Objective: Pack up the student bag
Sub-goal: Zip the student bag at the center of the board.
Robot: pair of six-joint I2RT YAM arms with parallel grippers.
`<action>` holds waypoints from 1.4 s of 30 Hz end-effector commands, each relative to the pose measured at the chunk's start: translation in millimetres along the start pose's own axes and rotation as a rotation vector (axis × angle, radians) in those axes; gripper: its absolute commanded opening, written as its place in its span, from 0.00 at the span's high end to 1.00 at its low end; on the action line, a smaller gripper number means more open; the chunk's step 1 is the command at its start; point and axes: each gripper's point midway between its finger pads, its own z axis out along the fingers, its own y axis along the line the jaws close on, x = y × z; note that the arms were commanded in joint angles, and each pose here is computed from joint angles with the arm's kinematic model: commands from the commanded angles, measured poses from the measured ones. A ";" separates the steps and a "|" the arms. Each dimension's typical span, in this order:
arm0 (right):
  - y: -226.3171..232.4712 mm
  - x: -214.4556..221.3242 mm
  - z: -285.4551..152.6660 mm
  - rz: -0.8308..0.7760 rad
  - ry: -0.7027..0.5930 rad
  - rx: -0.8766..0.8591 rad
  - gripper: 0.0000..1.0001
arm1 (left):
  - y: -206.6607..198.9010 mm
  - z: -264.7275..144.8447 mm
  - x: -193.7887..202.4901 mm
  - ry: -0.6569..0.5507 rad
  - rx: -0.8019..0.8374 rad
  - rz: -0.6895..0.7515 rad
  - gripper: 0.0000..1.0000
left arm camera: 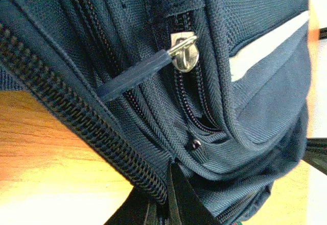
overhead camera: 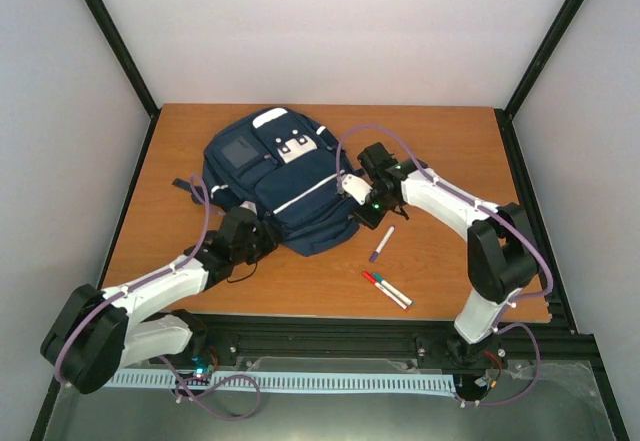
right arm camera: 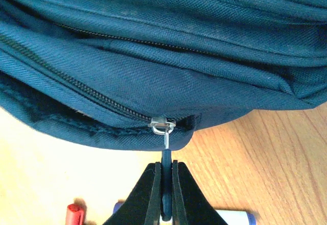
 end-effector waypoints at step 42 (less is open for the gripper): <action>141.4 -80.9 -2.8 -0.210 -0.162 -0.264 0.97 | -48.8 1.0 -31.2 0.151 0.078 -0.094 0.50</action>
